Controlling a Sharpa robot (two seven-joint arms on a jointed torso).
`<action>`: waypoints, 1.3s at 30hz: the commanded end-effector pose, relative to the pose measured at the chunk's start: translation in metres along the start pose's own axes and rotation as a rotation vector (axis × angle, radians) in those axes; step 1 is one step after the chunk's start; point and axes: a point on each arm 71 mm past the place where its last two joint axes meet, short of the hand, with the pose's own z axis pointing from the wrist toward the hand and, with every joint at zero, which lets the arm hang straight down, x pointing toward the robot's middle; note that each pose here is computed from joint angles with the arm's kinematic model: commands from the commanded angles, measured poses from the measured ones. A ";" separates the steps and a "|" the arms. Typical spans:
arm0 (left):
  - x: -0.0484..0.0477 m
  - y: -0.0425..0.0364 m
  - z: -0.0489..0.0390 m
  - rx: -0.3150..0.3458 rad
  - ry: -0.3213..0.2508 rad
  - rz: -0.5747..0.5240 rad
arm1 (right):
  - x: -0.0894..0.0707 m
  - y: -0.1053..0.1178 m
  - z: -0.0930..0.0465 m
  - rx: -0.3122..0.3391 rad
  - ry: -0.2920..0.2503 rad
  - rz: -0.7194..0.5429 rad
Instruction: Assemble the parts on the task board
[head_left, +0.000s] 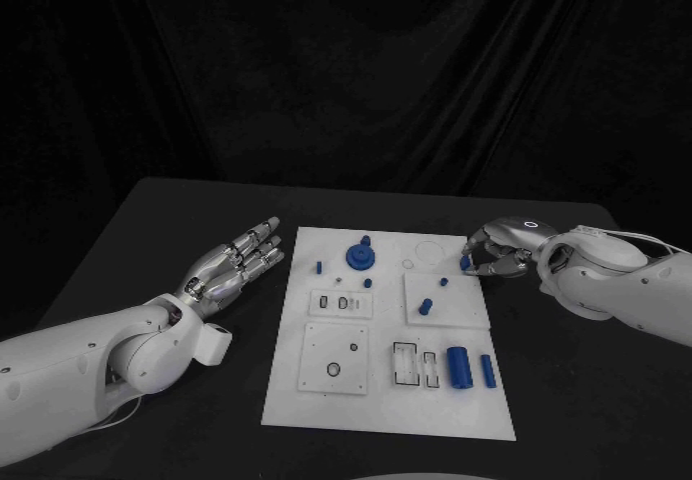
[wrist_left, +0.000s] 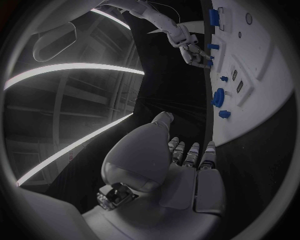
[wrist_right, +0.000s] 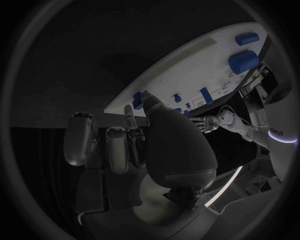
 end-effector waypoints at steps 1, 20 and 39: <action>0.0019 -0.0002 0.0002 0.009 0.013 -0.009 | 0.001 0.000 0.000 0.004 -0.006 -0.002; 0.0024 0.0008 0.0004 -0.001 0.020 -0.014 | 0.001 0.003 0.003 -0.007 -0.023 -0.001; 0.0021 0.0015 -0.0004 -0.007 0.019 -0.014 | -0.017 0.037 -0.002 -0.091 -0.175 0.086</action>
